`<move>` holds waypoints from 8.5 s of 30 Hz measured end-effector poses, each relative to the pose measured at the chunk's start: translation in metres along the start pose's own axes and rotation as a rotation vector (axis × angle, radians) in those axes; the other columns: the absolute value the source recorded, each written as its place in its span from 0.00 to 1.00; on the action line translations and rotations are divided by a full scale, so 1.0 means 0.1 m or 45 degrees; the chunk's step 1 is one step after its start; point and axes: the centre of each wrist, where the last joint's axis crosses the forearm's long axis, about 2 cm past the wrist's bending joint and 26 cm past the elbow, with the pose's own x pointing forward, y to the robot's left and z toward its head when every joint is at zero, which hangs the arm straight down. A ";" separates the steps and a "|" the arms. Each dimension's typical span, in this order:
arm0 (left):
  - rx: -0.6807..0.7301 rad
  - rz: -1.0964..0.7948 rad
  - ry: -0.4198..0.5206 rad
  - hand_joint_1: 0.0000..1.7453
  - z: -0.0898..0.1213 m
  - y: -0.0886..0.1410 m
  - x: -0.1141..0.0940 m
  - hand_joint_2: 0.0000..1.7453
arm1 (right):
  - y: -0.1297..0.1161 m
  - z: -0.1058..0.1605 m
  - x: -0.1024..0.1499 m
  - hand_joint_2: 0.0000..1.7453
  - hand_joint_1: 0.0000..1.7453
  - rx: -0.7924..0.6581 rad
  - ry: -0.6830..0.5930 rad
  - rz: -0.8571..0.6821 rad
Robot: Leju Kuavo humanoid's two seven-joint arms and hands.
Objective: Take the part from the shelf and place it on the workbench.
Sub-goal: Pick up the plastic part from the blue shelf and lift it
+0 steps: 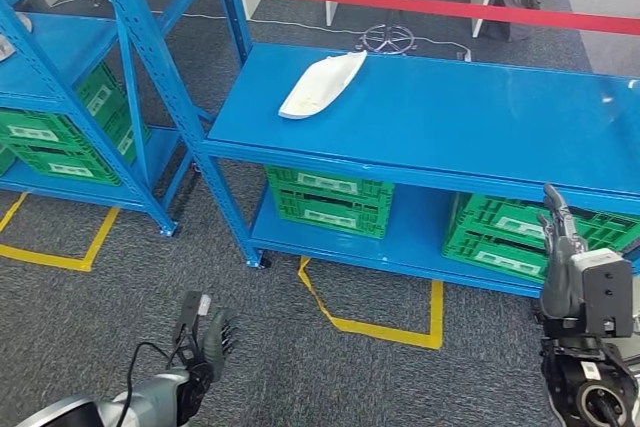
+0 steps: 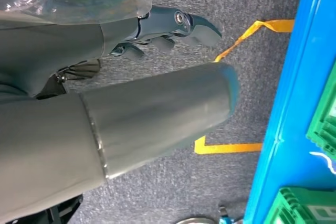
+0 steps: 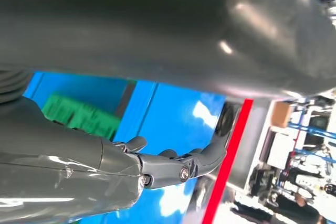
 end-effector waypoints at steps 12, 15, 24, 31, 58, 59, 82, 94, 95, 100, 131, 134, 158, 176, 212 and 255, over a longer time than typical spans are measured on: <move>0.056 0.014 -0.012 0.00 0.15 0.32 -0.08 0.00 | -0.18 -0.20 0.26 0.00 0.00 0.044 -0.072 0.195; 0.060 0.013 -0.012 0.00 0.16 0.33 -0.08 0.00 | -0.19 -0.20 0.26 0.00 0.00 0.045 -0.077 0.202; 0.093 0.041 -0.047 0.00 0.23 0.38 -0.18 0.00 | -0.33 -0.31 0.39 0.00 0.00 0.093 -0.180 0.255; 0.079 0.052 -0.023 0.00 0.22 0.36 -0.18 0.00 | -0.33 -0.31 0.39 0.00 0.00 0.119 -0.175 0.281; 0.094 0.055 -0.017 0.00 0.23 0.38 -0.18 0.00 | -0.41 -0.23 0.34 0.00 0.00 0.064 -0.196 0.259; 0.094 0.055 -0.017 0.00 0.23 0.38 -0.18 0.00 | -0.42 -0.23 0.34 0.00 0.00 0.054 -0.197 0.258; 0.110 0.060 -0.006 0.00 0.26 0.40 -0.23 0.00 | -0.47 -0.10 0.32 0.00 0.00 0.022 -0.175 0.258; 0.102 0.062 0.000 0.00 0.24 0.36 -0.20 0.00 | -0.48 -0.04 0.27 0.00 0.00 0.021 -0.142 0.239; 0.100 0.063 0.001 0.00 0.23 0.36 -0.20 0.00 | -0.48 -0.04 0.27 0.00 0.00 0.021 -0.140 0.236; 0.104 0.057 -0.003 0.00 0.22 0.36 -0.19 0.00 | -0.49 -0.03 0.25 0.00 0.00 0.023 -0.131 0.230; 0.096 0.049 -0.012 0.00 0.19 0.29 -0.17 0.00 | -0.57 -0.10 0.28 0.00 0.00 0.073 -0.108 0.225; 0.097 0.047 -0.011 0.00 0.19 0.30 -0.16 0.00 | -0.59 -0.12 0.28 0.00 0.00 0.083 -0.111 0.226; 0.099 0.055 -0.020 0.00 0.17 0.28 -0.14 0.00 | -0.64 -0.23 0.23 0.00 0.00 0.128 -0.115 0.242; 0.102 0.051 -0.021 0.00 0.17 0.30 -0.13 0.00 | -0.64 -0.29 0.24 0.00 0.00 0.154 -0.111 0.253; 0.113 0.052 -0.027 0.00 0.18 0.33 -0.13 0.00 | -0.63 -0.40 0.28 0.00 0.00 0.248 -0.080 0.286; 0.213 0.159 -0.081 0.00 0.40 0.59 -0.31 0.00 | -0.70 -0.51 0.75 1.00 0.00 0.787 0.577 1.030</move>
